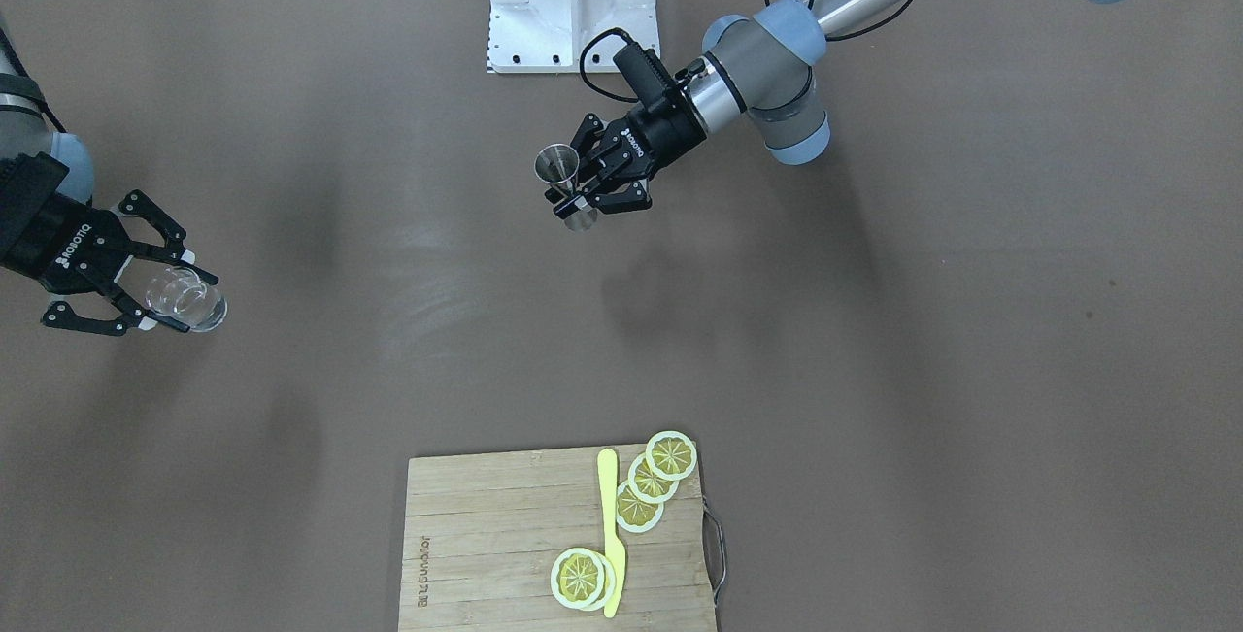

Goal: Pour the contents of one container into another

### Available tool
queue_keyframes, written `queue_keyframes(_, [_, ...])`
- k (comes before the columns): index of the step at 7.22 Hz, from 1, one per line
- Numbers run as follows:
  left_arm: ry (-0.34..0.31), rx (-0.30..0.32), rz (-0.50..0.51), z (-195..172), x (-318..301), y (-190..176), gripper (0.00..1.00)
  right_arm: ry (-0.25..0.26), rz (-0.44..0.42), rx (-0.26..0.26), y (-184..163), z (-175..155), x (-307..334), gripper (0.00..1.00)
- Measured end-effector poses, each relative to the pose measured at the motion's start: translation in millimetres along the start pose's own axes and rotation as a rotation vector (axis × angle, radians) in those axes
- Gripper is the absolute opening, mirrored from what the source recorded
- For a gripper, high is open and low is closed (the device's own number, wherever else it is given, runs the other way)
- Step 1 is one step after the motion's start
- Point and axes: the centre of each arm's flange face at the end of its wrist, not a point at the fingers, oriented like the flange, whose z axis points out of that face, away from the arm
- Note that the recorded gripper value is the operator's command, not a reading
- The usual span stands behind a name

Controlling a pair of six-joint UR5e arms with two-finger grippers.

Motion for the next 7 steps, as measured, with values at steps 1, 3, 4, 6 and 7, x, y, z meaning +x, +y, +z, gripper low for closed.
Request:
queue_keyframes(1, [0.003, 0.007, 0.001, -3, 0, -1, 0.00, 0.002, -0.006, 0.006, -6, -1, -2, 0.00])
queue_keyframes(3, [0.006, 0.013, 0.002, -5, 2, -5, 0.00, 0.012, -0.016, 0.014, -25, -3, -7, 0.00])
queue_keyframes(4, [0.004, 0.011, 0.002, -3, 3, -5, 0.00, 0.022, -0.017, 0.013, -39, -4, -12, 0.00])
queue_keyframes(6, [0.004, 0.009, 0.001, -2, 4, -5, 0.00, 0.070, -0.019, 0.013, -68, -3, -26, 0.00])
queue_keyframes(7, [0.006, 0.008, 0.000, -1, 4, -5, 0.00, 0.097, -0.030, 0.007, -82, 1, -36, 0.00])
